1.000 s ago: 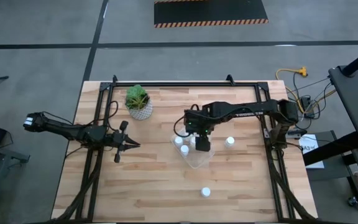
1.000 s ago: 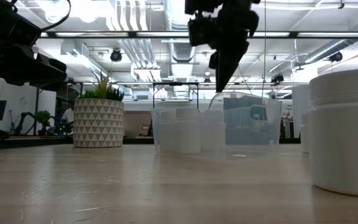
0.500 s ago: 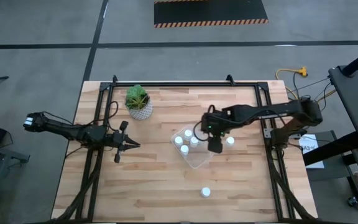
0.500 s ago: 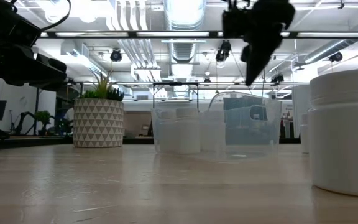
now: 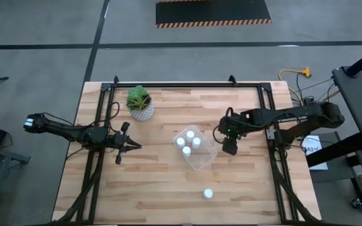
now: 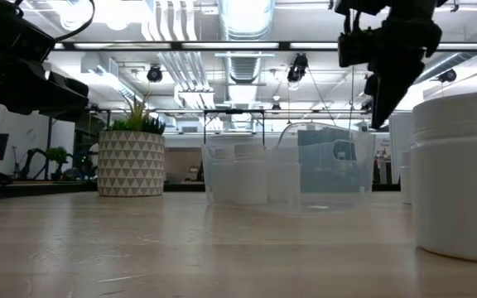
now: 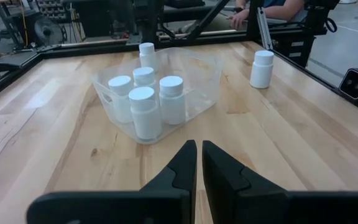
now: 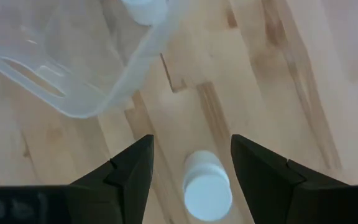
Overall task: Pick and place pill bottles into a basket
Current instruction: Put the white medicine bottle in the transparent bin
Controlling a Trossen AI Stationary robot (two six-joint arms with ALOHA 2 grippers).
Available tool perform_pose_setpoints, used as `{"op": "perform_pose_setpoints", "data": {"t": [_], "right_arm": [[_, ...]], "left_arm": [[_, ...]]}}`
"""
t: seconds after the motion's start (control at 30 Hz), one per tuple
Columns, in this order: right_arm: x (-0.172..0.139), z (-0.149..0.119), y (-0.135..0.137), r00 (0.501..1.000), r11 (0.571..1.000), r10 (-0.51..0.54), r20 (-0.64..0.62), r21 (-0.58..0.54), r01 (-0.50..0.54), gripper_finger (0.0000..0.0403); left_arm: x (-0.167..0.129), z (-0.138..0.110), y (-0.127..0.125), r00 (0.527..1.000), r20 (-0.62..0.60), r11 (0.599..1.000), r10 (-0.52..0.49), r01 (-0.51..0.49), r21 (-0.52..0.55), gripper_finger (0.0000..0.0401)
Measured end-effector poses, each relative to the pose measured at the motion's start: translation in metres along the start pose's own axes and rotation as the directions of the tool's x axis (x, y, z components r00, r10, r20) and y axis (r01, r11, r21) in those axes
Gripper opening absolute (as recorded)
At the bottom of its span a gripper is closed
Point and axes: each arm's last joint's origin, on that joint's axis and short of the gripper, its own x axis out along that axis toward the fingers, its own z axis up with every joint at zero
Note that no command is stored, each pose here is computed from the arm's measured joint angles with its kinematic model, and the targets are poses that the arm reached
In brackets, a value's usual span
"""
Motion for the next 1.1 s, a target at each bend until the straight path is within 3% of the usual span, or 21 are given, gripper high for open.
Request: {"op": "perform_pose_setpoints", "data": {"t": [0.73,1.1], "right_arm": [[0.007,-0.016,-0.007,0.994,0.997,-0.058,-0.092,0.036,0.062,0.0203],[0.010,-0.022,-0.009,0.987,0.996,-0.087,-0.138,-0.017,0.085,0.0203]], "left_arm": [[0.000,0.001,0.000,1.000,0.004,1.000,0.001,-0.001,-0.002,0.0008],[0.000,0.001,0.000,1.000,0.005,1.000,0.001,-0.001,-0.002,0.0008]]}}
